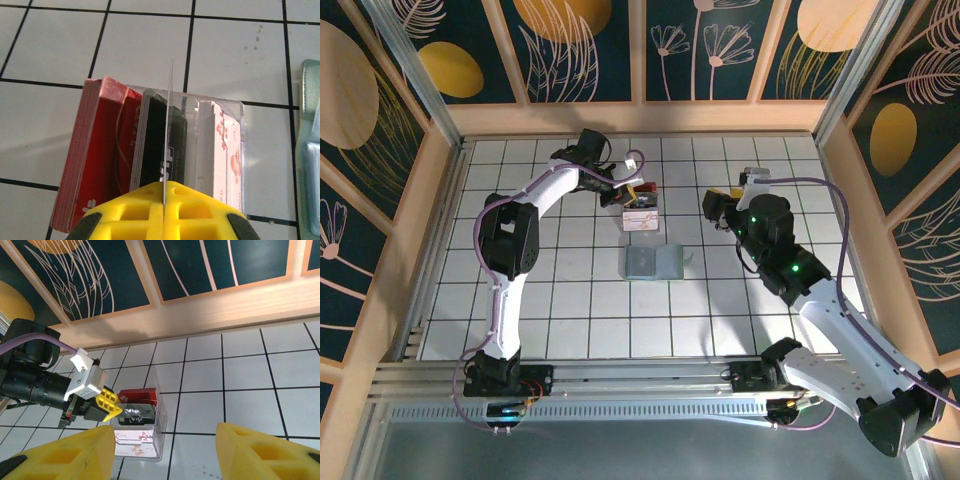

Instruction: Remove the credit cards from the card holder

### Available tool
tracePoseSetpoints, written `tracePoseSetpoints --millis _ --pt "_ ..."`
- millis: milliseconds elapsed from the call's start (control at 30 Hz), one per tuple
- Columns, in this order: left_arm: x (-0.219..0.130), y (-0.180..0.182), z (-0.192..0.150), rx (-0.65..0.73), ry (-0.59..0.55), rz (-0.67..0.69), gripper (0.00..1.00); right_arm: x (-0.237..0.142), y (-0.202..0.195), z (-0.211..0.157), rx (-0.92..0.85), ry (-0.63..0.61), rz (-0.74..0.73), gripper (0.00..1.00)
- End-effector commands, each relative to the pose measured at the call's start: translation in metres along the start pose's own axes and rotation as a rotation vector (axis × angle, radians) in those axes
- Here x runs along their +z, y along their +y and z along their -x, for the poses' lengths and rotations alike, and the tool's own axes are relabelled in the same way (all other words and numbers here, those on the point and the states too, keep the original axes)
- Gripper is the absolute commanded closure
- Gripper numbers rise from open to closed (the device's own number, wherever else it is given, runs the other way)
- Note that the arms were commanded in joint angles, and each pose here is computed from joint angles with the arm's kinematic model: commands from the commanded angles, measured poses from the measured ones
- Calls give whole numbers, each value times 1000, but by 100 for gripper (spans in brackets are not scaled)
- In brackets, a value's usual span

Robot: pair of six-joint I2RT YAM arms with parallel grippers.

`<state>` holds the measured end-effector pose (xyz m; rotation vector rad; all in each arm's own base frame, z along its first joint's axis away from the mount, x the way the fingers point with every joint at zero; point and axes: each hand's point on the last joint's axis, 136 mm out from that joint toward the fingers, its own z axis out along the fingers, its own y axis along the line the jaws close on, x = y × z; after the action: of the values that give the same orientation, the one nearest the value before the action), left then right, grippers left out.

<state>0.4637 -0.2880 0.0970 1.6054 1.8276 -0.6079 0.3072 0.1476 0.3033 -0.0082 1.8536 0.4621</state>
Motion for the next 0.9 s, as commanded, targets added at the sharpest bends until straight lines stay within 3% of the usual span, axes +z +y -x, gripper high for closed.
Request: tracePoseSetpoints --millis 0,667,867 --pt "9 10 -11 -23 0 32 100 0 1 4 24 -28 14 44" --pt "-4 5 -39 -54 98 147 100 11 8 -10 37 7 52 44" --pt "-6 5 -36 -78 105 135 90 15 10 -12 37 15 61 44"
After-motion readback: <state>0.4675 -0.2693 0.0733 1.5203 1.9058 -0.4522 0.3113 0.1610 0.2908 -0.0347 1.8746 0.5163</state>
